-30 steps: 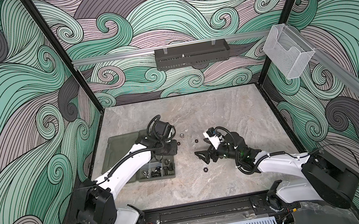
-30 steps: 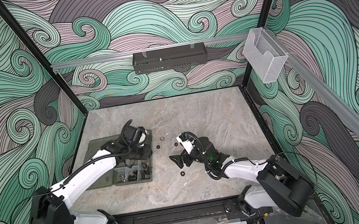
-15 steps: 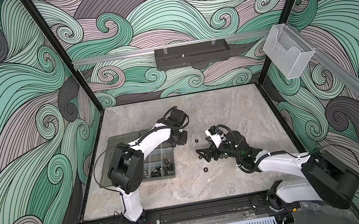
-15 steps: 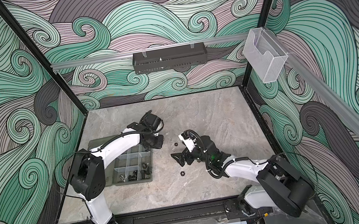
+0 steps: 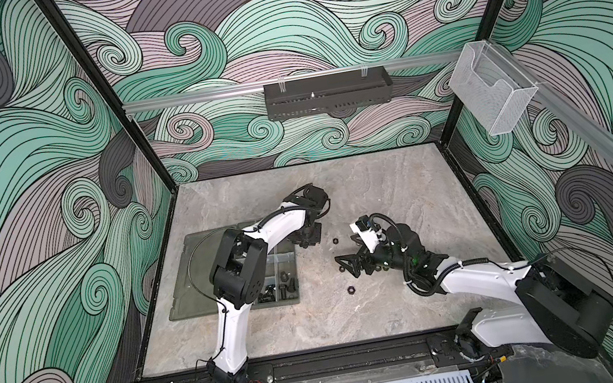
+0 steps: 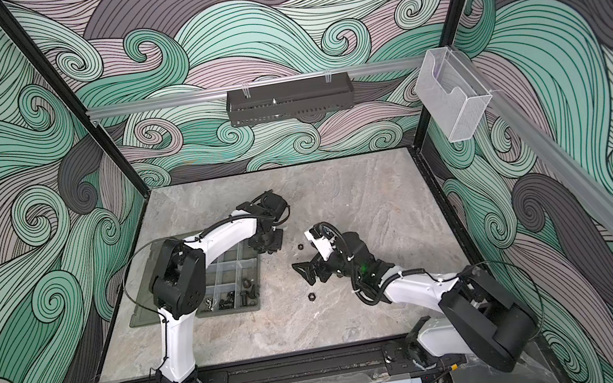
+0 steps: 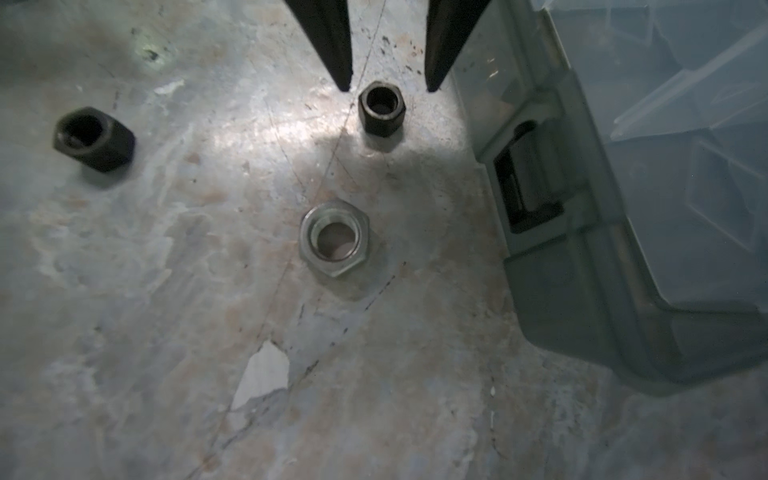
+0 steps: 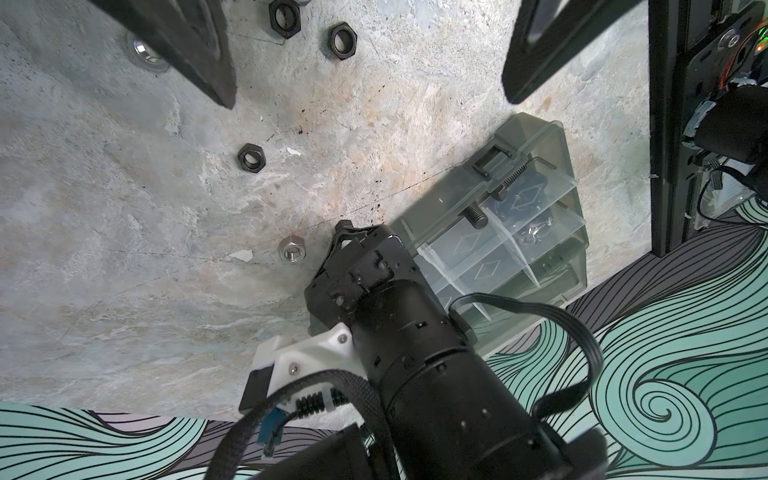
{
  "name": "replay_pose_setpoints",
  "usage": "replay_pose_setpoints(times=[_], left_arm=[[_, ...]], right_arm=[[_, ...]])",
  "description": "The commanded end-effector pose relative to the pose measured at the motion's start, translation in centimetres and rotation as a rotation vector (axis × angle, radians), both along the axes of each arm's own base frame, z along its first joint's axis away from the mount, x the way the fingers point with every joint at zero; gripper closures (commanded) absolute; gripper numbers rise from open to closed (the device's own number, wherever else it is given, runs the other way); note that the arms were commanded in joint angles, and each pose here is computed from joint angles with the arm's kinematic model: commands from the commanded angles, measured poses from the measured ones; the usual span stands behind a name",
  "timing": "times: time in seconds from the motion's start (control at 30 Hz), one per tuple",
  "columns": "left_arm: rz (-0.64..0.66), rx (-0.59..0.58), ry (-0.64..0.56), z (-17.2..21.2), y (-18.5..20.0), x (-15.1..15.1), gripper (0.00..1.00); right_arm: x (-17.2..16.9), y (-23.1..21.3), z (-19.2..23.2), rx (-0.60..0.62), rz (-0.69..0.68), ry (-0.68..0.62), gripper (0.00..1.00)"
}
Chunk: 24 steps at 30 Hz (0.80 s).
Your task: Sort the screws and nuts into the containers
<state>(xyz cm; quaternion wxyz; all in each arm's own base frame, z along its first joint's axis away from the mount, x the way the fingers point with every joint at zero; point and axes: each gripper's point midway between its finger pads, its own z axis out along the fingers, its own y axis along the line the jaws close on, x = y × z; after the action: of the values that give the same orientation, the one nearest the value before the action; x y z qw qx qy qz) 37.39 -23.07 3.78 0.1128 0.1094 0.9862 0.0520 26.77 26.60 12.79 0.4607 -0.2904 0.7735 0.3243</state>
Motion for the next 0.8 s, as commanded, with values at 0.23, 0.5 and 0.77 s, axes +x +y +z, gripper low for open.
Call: replay_pose_setpoints(times=[0.23,0.5,0.77], left_arm=[[0.081,-0.015,0.027,-0.9,0.1,-0.1,0.67],[0.128,-0.067,0.040,-1.5,-0.5,0.2,0.69],[0.157,-0.073,0.048,-2.1,-0.5,0.0,0.70]], right_arm=[[0.0,0.2,1.1,0.018,0.021,-0.033,0.01],[0.0,0.3,1.2,0.021,0.027,-0.034,0.01],[-0.1,0.3,1.2,0.021,0.030,-0.032,0.01]])
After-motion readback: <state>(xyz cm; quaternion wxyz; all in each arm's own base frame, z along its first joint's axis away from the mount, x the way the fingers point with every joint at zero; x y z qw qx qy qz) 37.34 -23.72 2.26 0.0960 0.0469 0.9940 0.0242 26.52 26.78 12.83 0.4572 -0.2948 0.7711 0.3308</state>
